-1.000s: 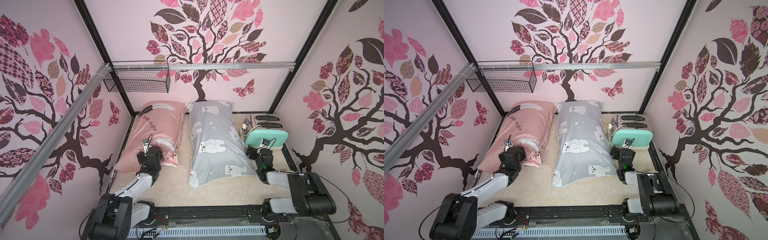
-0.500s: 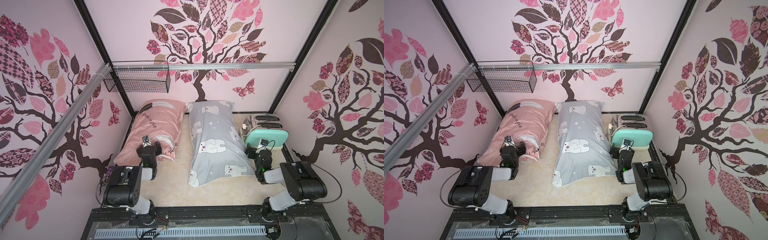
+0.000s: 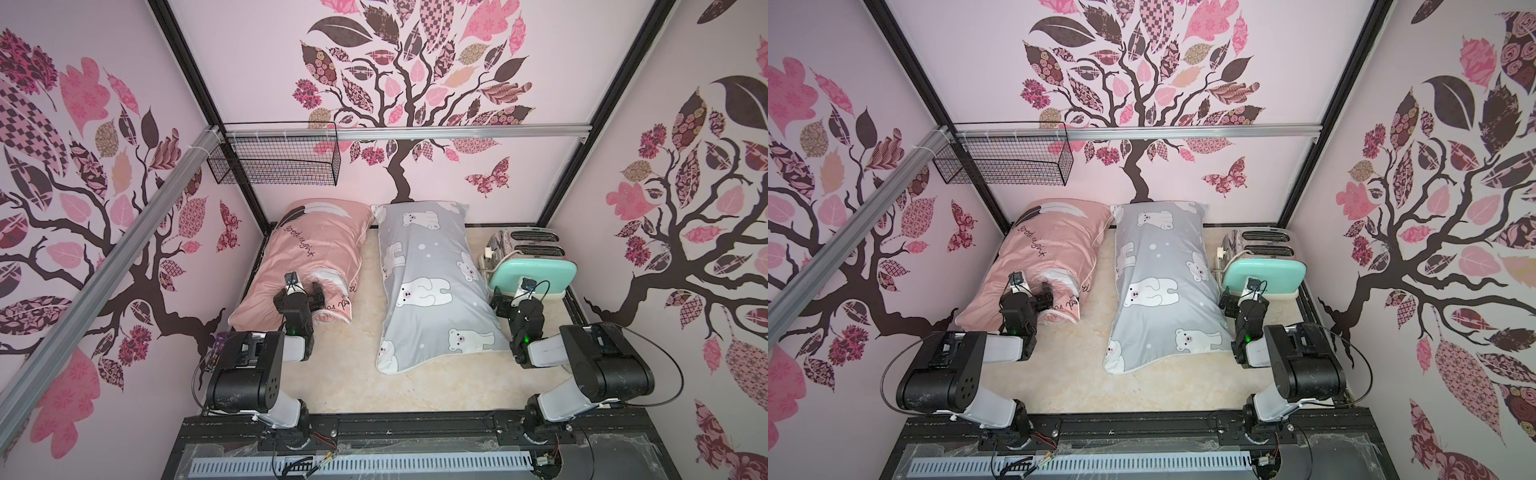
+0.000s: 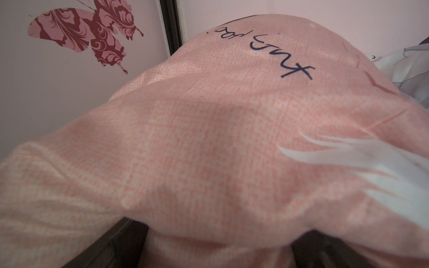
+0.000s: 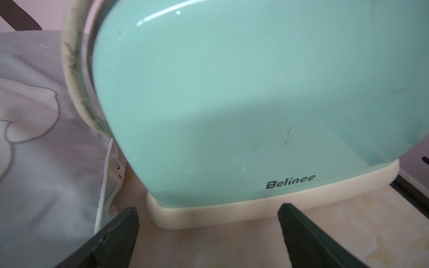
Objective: Zip up pillowcases
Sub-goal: Reset both arms
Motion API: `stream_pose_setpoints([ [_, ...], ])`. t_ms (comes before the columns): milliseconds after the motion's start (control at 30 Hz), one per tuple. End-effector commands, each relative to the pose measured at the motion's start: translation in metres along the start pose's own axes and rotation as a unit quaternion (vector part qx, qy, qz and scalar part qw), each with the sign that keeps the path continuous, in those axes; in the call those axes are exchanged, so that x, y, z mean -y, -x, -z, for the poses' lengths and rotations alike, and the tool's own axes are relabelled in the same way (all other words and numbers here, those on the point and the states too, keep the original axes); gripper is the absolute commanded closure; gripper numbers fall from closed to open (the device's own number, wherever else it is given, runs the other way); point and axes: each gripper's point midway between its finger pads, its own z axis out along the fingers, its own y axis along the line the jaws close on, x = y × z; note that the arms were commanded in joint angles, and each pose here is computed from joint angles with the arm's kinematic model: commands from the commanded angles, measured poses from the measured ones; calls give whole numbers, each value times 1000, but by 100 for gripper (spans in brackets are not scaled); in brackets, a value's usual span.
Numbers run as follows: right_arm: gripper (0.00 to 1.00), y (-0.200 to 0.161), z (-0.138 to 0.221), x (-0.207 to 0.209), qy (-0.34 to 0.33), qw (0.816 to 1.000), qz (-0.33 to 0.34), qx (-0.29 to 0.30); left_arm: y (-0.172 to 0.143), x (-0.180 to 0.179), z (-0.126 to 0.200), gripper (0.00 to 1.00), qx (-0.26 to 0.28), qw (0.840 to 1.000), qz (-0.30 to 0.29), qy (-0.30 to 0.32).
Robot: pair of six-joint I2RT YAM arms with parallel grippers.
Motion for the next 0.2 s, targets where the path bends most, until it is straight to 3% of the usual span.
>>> stream_pose_setpoints([
  [0, 0, 14, -7, -6, -5, 1000, 13, 14, -8, 5, -3, 2, -15, 1000, -5, -13],
  [167, 1, 16, -4, -6, -3, 1000, 11, 22, -8, 5, -3, 2, -14, 1000, -5, -13],
])
